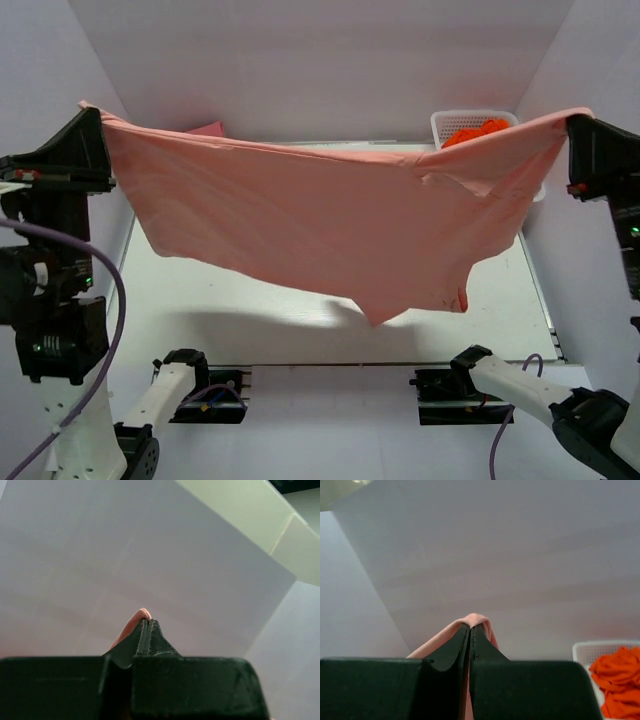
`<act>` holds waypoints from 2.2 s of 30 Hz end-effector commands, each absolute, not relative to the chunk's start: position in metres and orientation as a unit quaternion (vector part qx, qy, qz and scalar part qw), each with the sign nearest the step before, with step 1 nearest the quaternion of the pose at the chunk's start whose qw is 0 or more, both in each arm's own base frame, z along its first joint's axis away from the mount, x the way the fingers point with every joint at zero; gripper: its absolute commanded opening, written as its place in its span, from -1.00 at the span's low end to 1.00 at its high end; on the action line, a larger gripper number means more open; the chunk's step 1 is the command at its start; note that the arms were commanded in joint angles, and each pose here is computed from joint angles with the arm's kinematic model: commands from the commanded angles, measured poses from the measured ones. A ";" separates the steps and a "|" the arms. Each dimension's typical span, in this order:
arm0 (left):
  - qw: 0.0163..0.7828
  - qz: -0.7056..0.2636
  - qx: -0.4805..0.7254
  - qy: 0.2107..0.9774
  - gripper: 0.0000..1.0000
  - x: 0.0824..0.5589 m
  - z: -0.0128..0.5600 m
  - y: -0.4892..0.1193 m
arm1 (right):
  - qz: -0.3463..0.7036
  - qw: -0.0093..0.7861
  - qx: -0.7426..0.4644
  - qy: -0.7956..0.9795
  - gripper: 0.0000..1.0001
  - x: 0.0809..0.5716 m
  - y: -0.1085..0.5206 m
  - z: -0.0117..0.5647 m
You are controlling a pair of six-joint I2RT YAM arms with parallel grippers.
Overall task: Fold and stack the t-shirts
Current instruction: Flatten out the tshirt, then grap the side of the flattened tshirt furthest away from the robot with both arms
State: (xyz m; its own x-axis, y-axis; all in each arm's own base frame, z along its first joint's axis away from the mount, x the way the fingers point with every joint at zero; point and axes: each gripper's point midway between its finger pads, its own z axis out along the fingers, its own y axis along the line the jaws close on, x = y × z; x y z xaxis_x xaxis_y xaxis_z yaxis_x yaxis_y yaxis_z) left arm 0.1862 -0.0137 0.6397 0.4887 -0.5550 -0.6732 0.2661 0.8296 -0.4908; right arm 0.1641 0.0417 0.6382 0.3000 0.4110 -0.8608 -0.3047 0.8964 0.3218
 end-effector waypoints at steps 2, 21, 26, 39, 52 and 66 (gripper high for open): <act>0.864 -0.241 -0.119 0.426 -1.00 0.148 0.659 -0.021 | 0.257 0.838 -0.021 0.481 -1.00 0.121 0.044 0.671; 0.797 -0.247 -0.194 0.516 -1.00 0.204 0.571 -0.017 | 0.088 0.849 0.105 0.511 -1.00 0.213 0.020 0.628; 0.738 -0.229 -0.257 0.581 -1.00 0.262 0.498 -0.010 | -0.022 0.829 0.142 0.541 -1.00 0.275 0.024 0.583; 0.628 -0.140 -0.321 0.695 -1.00 0.443 0.319 -0.005 | -0.146 0.722 0.124 0.665 -1.00 0.480 0.073 0.408; 0.573 -0.122 -0.271 0.763 -1.00 0.633 0.176 -0.023 | -0.109 0.674 0.053 0.728 -1.00 0.639 0.095 0.301; 0.572 -0.129 -0.224 0.778 -1.00 0.659 0.167 -0.034 | -0.057 0.625 0.032 0.778 -1.00 0.630 0.092 0.254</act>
